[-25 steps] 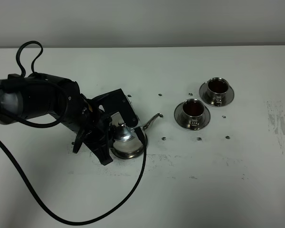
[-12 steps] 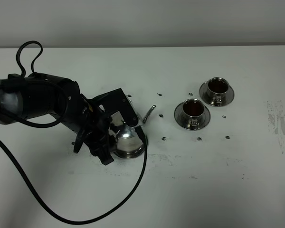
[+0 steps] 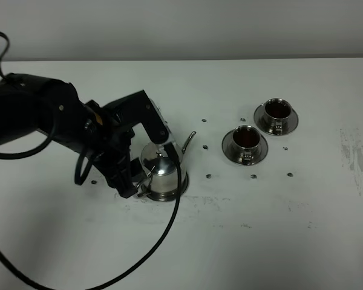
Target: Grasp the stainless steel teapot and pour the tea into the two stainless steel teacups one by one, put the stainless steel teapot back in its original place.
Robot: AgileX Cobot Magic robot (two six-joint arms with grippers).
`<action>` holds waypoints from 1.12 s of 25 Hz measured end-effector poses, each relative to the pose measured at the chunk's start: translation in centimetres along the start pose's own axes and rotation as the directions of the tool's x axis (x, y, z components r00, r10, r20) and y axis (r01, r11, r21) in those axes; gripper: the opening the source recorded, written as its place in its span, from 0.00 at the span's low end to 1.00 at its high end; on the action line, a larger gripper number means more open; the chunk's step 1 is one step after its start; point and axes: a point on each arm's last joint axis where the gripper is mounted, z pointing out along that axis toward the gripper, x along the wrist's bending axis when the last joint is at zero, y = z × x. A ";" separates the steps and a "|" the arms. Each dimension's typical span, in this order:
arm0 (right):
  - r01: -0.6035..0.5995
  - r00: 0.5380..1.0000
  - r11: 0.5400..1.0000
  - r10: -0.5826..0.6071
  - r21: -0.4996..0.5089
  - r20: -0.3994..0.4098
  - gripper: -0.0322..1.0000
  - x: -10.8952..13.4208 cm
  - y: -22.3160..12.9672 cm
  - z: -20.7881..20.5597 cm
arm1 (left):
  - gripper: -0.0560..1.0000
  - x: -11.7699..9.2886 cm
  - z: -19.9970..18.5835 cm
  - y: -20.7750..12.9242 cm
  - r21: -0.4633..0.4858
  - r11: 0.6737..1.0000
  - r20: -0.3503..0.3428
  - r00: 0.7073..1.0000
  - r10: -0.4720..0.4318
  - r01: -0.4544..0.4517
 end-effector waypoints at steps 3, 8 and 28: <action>0.000 1.000 1.000 0.000 0.000 0.000 0.48 0.0 0.0 0.0 | 0.61 0.2 -4.9 0.8 -0.097 0.995 -0.073 0.997 0.006 -0.013; 0.000 1.000 1.000 0.000 0.000 0.000 0.48 0.0 0.0 0.0 | 0.60 -0.4 -11.3 1.1 -0.242 0.969 -0.147 0.985 -0.095 0.057; 0.000 1.000 1.000 0.000 0.000 0.000 0.48 0.0 0.0 0.0 | 0.51 -0.2 -17.3 -9.0 -0.219 0.712 -0.159 0.695 -0.701 0.667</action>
